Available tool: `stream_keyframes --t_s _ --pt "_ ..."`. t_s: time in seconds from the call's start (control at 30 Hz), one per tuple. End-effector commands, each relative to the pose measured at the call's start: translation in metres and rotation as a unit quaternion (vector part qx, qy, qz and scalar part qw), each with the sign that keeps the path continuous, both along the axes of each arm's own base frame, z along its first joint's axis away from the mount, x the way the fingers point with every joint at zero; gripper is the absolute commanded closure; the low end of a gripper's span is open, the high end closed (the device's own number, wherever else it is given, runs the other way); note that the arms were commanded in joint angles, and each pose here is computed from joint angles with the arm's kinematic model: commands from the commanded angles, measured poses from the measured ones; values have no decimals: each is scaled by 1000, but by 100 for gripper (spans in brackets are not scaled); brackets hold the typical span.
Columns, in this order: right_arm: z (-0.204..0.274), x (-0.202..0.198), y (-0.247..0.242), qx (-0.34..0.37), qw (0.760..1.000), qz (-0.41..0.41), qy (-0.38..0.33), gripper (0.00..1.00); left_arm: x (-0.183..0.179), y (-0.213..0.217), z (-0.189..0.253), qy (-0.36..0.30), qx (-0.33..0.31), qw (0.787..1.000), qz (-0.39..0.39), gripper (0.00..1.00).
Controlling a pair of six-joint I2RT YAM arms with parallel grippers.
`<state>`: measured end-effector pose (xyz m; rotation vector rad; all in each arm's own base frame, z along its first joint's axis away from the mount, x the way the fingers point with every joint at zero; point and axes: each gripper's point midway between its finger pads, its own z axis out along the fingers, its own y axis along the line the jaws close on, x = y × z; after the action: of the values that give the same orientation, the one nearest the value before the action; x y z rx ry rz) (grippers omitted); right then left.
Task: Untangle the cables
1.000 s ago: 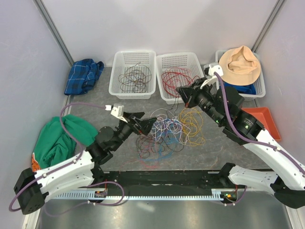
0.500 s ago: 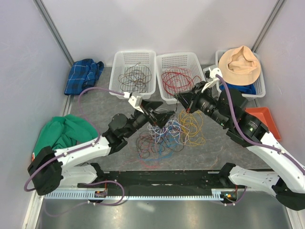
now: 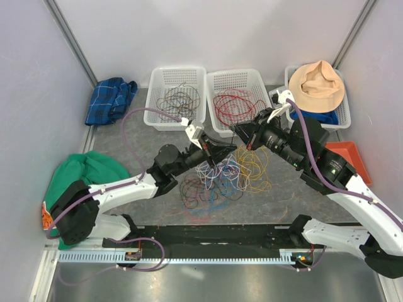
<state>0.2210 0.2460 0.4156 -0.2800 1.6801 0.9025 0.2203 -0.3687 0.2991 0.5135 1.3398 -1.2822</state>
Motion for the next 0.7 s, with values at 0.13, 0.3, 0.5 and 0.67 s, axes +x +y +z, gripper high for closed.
stream_keyframes --t_s 0.13,0.3,0.5,0.67 --pt "13 -11 -30 30 999 -36 -21 38 19 -8 56 -12 17 999 31 98" --pt "-17 -15 -64 8 995 -94 -15 11 30 18 108 -3 28 995 99 98" --pt "-68 -19 -76 6 993 -115 12 7 17 38 171 -33 14 994 106 98" --pt "-76 -15 -48 34 997 -72 15 6 4 42 202 -47 6 995 85 98"
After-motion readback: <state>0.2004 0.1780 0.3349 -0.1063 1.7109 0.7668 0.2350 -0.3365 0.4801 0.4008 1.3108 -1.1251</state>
